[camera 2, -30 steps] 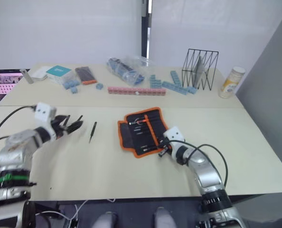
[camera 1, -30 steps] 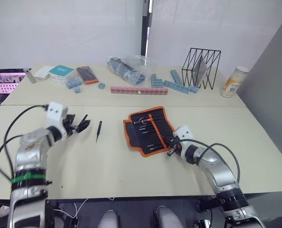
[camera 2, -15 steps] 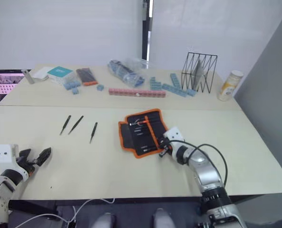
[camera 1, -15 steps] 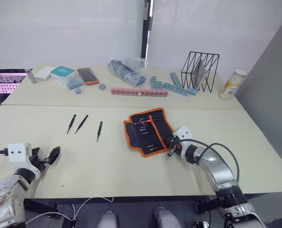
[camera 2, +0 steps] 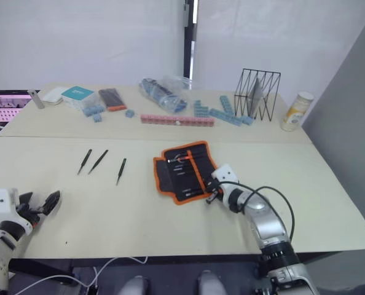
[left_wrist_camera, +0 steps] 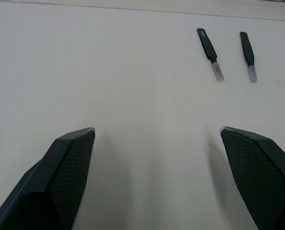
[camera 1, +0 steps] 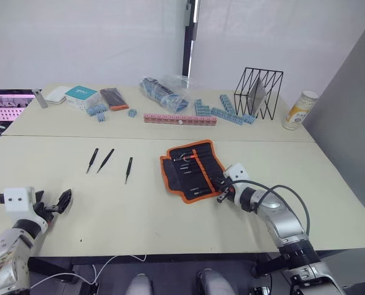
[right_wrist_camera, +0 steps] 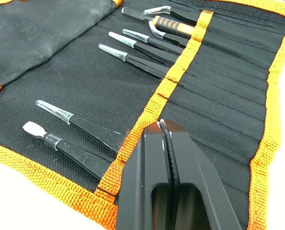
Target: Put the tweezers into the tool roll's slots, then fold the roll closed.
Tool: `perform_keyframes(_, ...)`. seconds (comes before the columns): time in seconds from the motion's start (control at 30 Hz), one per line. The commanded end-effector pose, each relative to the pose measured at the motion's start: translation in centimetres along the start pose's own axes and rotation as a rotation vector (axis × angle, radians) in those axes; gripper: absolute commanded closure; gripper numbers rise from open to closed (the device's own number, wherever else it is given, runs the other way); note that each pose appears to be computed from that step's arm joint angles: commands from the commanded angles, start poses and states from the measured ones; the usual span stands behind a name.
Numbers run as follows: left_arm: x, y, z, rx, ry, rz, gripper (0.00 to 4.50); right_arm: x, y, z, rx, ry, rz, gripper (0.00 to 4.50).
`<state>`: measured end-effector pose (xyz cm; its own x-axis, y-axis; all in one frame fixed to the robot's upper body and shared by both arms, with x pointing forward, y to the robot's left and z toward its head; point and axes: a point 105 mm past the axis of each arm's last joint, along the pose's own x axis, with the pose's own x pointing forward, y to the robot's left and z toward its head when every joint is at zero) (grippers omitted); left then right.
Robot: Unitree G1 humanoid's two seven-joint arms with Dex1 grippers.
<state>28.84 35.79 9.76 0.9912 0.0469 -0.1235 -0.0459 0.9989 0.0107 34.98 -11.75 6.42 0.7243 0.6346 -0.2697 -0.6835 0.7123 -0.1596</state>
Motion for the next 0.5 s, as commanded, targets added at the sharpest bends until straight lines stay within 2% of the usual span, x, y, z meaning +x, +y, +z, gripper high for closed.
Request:
perform_keyframes(0.03, 2.6, -1.1, 2.7, 0.008, -0.037, -0.007, 0.06, -0.3, 1.1, -3.4, 0.043, 0.126, 0.023, 4.50)
perform_keyframes(0.23, 6.4, -3.7, 5.4, -0.006, 0.001, -0.032, 0.06, -0.6, 1.1, -3.4, 0.048, 0.121, 0.000, 4.50)
perform_keyframes(0.43, 8.4, -3.9, 6.6, -0.004, 0.052, 0.026, 0.06, -0.9, 1.0, -3.4, 0.050, 0.120, -0.016, 4.50)
perform_keyframes(0.5, 8.7, -3.9, 6.6, -0.038, 0.069, 0.035, 0.61, -1.0, 1.0, -3.4, 0.049, 0.121, -0.020, 4.50)
